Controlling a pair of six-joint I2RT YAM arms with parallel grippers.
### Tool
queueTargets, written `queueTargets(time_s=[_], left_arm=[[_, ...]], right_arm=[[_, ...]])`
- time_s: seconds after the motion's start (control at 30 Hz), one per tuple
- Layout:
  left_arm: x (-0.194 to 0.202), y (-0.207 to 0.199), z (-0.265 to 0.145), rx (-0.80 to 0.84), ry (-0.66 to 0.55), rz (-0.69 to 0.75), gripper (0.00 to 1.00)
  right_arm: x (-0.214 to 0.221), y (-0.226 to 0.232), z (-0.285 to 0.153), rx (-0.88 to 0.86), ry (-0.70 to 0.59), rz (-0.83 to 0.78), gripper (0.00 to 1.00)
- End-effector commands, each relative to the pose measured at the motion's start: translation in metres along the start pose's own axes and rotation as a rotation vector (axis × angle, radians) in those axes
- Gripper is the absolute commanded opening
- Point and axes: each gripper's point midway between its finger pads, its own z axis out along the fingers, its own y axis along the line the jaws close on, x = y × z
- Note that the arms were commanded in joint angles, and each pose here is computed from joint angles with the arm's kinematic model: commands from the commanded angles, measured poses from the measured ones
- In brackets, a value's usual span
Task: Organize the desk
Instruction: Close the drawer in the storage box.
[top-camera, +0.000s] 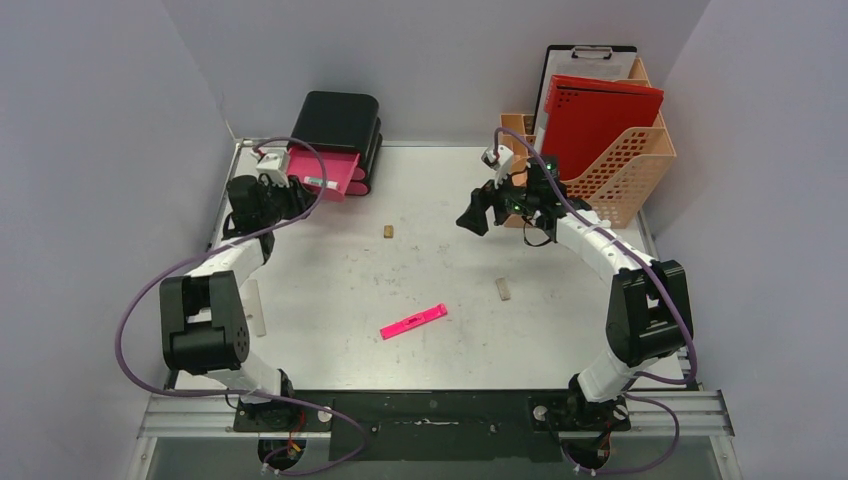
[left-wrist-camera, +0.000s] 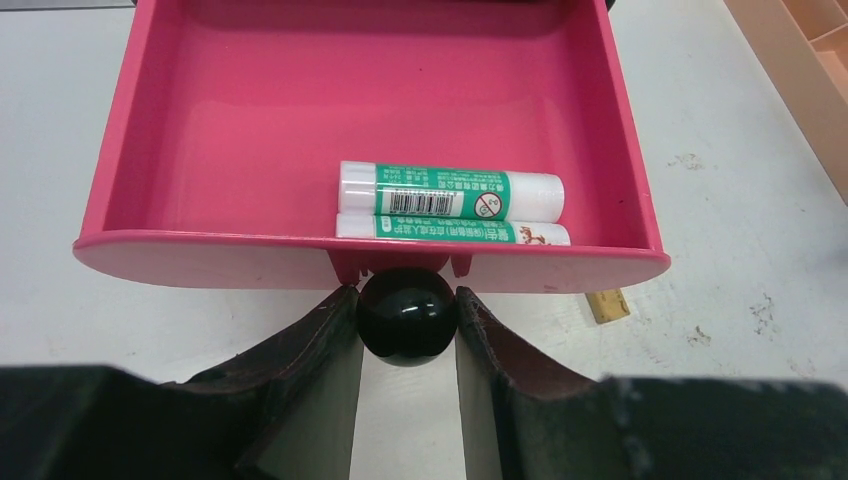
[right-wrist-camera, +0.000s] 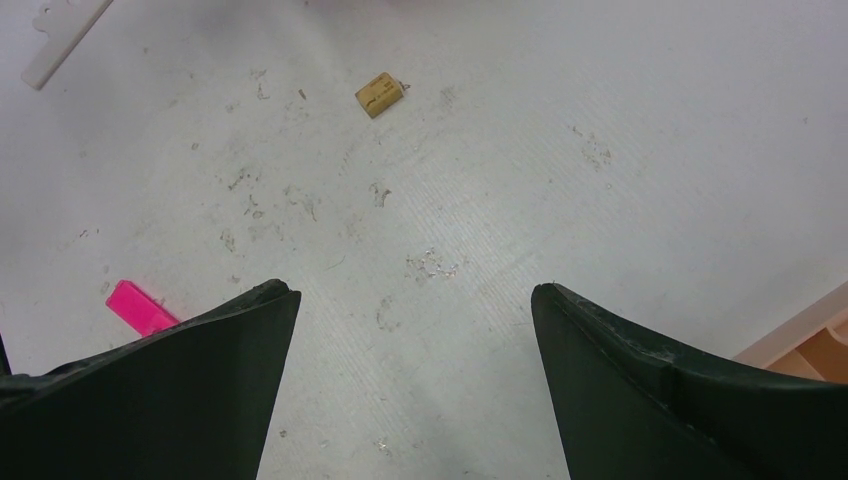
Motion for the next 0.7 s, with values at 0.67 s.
queueTargets(time_s=[0.67], left_arm=[[-0.081, -0.046, 0.01, -0.152, -0.193, -0.107, 0.18]], right_arm=[[-0.017, -0.007, -0.009, 0.011, -0.069, -0.025, 0.9]])
